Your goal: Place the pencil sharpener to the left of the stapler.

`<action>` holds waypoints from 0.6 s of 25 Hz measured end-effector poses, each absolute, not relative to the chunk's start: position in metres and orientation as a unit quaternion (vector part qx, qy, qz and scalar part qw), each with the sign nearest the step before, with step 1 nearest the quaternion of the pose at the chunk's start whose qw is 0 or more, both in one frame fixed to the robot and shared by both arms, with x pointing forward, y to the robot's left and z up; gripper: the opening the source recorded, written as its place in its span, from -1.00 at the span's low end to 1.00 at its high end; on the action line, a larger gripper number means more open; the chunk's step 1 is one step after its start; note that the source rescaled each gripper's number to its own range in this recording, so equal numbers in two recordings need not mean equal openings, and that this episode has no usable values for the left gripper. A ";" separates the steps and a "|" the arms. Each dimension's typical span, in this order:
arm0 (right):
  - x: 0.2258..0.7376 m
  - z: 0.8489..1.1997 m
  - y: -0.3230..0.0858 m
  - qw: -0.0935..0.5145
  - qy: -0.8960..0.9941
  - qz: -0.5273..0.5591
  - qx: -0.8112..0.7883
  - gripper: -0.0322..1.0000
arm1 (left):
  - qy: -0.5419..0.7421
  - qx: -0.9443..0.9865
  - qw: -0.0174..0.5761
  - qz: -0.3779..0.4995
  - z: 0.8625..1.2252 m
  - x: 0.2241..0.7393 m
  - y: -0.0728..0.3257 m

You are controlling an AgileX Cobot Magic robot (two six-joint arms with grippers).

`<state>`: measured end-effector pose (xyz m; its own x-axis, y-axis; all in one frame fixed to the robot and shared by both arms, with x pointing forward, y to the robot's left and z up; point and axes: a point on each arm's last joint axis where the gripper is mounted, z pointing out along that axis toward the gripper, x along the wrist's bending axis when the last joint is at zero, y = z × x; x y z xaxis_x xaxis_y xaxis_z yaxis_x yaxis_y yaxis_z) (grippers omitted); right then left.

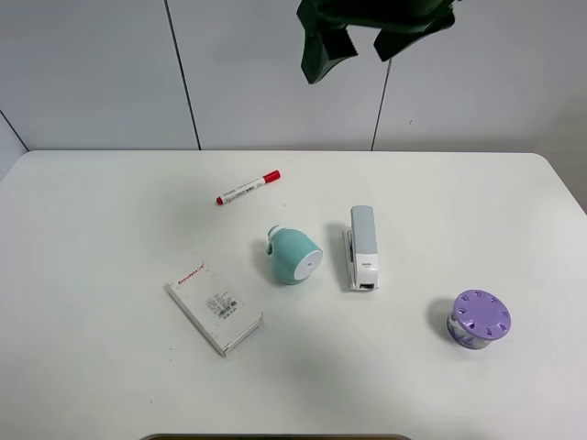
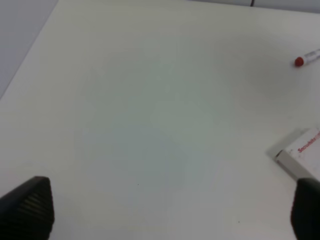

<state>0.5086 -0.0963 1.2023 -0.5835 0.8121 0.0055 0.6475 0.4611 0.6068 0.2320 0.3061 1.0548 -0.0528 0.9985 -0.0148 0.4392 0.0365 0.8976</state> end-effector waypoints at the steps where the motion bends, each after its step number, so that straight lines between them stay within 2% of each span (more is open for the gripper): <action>1: 0.503 1.210 -0.100 0.149 0.839 0.295 0.432 0.24 | 0.618 0.581 0.369 0.379 1.055 0.232 0.306; 5: 0.480 1.218 -0.122 0.173 0.834 0.295 0.433 0.24 | 0.618 0.581 0.369 0.379 1.055 0.232 0.306; 15: 0.414 1.166 -0.179 0.157 0.827 0.226 0.490 0.24 | 0.618 0.581 0.369 0.379 1.055 0.232 0.306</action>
